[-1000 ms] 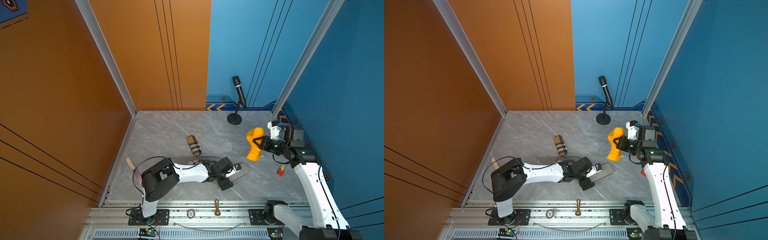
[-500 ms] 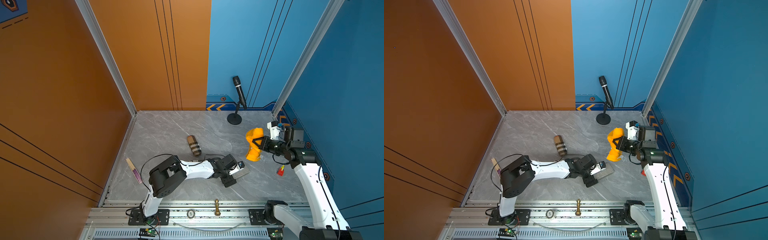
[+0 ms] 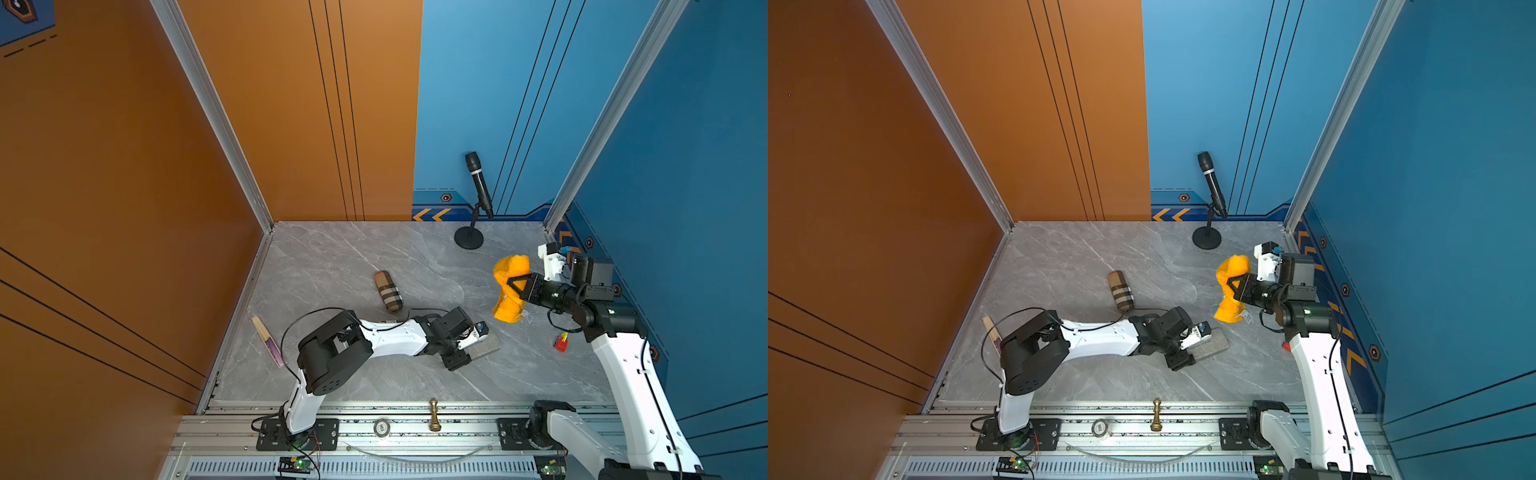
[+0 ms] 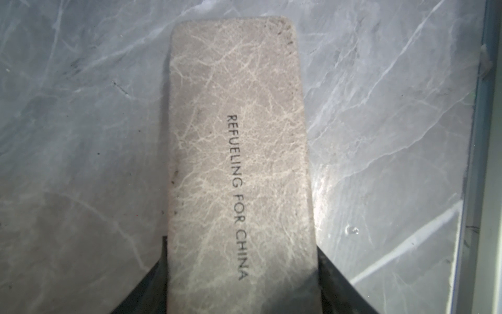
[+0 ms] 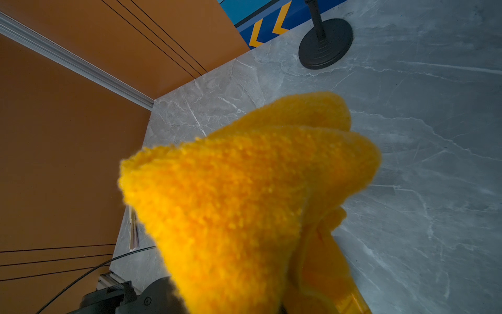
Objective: Wipe the eyeglass case
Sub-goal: Pick up the eyeglass case from the center of the board, then wipe the dirt from the eyeglass case.
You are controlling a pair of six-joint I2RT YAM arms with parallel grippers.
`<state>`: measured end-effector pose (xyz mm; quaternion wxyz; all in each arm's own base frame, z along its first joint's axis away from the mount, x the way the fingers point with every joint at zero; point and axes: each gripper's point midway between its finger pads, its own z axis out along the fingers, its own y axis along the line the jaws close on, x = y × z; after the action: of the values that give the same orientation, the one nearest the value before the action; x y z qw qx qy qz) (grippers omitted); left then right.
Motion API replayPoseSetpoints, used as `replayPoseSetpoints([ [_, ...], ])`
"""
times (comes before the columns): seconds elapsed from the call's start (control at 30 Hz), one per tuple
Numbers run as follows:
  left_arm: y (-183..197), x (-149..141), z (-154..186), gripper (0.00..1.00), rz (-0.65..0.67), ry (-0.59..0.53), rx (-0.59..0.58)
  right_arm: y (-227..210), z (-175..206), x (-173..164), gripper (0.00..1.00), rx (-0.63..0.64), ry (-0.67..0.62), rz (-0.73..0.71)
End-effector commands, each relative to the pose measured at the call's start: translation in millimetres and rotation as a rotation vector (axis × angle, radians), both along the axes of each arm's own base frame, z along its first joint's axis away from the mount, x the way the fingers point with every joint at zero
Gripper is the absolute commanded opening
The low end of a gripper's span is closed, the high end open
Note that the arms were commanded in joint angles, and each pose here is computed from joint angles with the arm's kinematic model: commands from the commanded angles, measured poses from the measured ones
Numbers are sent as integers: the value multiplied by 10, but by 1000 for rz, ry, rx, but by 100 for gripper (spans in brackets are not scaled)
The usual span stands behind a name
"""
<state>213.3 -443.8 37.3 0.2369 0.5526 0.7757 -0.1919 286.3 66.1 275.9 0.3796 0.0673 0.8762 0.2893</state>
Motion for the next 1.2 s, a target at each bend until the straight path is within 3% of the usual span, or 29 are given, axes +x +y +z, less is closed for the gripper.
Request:
replayPoseSetpoints([
  [0.0, 88, -56, -13, 65, 1, 54, 33, -25, 51, -65, 0, -1, -7, -9],
  [0.17, 152, -80, -145, 78, 15, 71, 79, -35, -6, -97, 0, 2, 3, -13],
  [0.43, 180, -90, -305, 80, 22, 57, 139, -39, 6, -93, 0, 4, 0, -13],
  [0.53, 185, -89, -334, 75, 26, 48, 150, -42, -9, -90, 0, 5, 5, -13],
  [0.7, 176, -51, -210, 59, 64, 44, 106, -49, 2, -101, 0, 6, 1, -16],
  [0.8, 105, 81, 232, 52, 115, 101, -54, -51, 72, -119, 0, 7, -7, -12],
  [0.93, -104, 112, 1266, 50, 65, 199, -309, -46, 263, -154, 0, 1, -58, -8],
  [1.0, -131, 104, 1762, 49, 40, 308, -443, -6, 365, -168, 0, 18, -93, 8],
  [1.17, 164, 497, 2885, 49, 106, 617, -923, 85, 818, -295, 0, 65, -282, 33],
])
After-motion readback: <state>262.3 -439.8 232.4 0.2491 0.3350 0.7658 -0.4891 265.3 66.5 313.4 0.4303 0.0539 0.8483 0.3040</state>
